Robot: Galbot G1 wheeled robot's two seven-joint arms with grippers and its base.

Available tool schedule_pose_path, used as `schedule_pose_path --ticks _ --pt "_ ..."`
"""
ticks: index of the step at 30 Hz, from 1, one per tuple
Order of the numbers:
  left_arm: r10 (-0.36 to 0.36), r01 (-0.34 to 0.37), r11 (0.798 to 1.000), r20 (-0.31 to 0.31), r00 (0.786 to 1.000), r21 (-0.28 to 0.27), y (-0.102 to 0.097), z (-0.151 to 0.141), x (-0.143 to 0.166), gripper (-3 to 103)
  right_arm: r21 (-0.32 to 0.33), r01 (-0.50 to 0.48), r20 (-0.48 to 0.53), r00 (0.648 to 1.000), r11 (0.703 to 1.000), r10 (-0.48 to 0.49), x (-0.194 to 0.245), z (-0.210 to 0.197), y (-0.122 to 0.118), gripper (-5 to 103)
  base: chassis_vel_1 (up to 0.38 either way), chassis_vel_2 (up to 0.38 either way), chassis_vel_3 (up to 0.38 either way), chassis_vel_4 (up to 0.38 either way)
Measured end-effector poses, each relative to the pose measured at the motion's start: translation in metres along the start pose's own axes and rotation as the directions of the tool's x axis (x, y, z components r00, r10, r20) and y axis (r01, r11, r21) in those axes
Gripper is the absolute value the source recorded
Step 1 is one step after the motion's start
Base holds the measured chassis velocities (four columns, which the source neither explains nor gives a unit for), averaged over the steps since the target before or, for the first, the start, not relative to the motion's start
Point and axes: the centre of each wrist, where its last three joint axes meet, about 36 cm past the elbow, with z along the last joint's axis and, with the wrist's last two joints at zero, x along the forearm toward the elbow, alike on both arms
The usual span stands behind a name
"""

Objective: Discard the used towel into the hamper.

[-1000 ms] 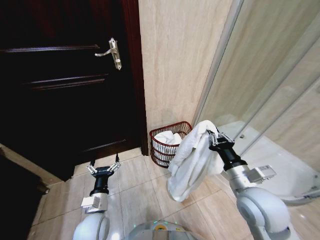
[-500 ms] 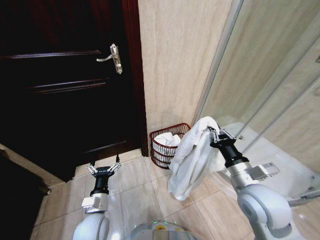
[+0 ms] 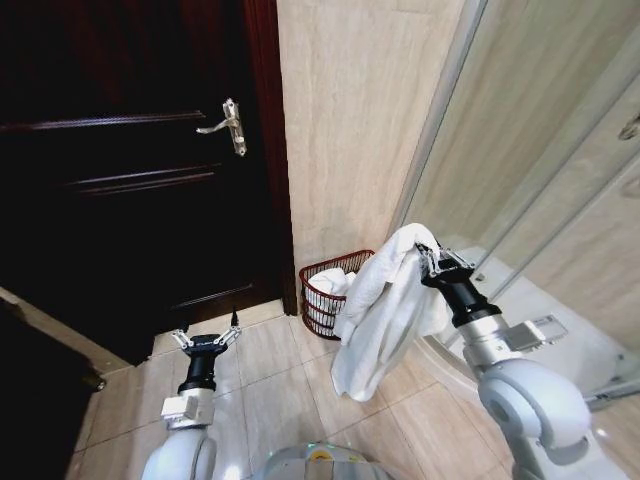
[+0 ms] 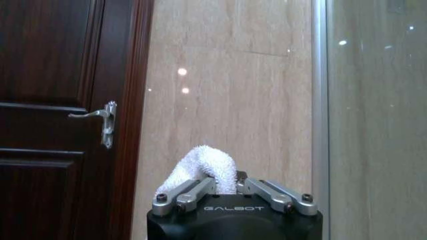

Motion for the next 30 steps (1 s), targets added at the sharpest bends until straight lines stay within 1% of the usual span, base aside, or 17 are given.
schedule_pose_path --ticks 7,17,23,27,30 --pt "0.003 -0.003 1.0 0.008 1.0 0.006 -0.002 0.0 -0.004 100 -0.004 0.002 0.0 1.0 1.0 -0.002 -0.002 -0.003 -0.003 6 0.0 0.0 0.0 0.0" --pt "0.011 -0.011 1.0 -0.007 1.0 0.007 -0.001 0.001 0.002 100 -0.013 0.011 0.02 1.0 1.0 -0.01 -0.009 -0.01 -0.004 6 0.0 0.0 0.0 0.0" --pt "0.014 -0.014 1.0 -0.004 1.0 0.007 0.0 0.005 0.003 100 -0.011 0.016 0.025 1.0 1.0 -0.016 -0.013 -0.015 -0.005 6 0.0 0.0 0.0 0.0" --pt "0.015 -0.015 1.0 -0.008 1.0 0.006 0.0 0.006 0.004 100 0.002 0.022 0.041 0.999 1.0 -0.022 -0.018 -0.024 -0.01 6 0.0 0.0 0.0 0.0" --pt "0.017 -0.017 1.0 -0.005 1.0 0.004 0.0 0.005 0.005 100 0.023 0.035 0.073 0.997 0.999 -0.036 -0.024 -0.039 -0.02 6 0.0 0.0 0.0 0.0"
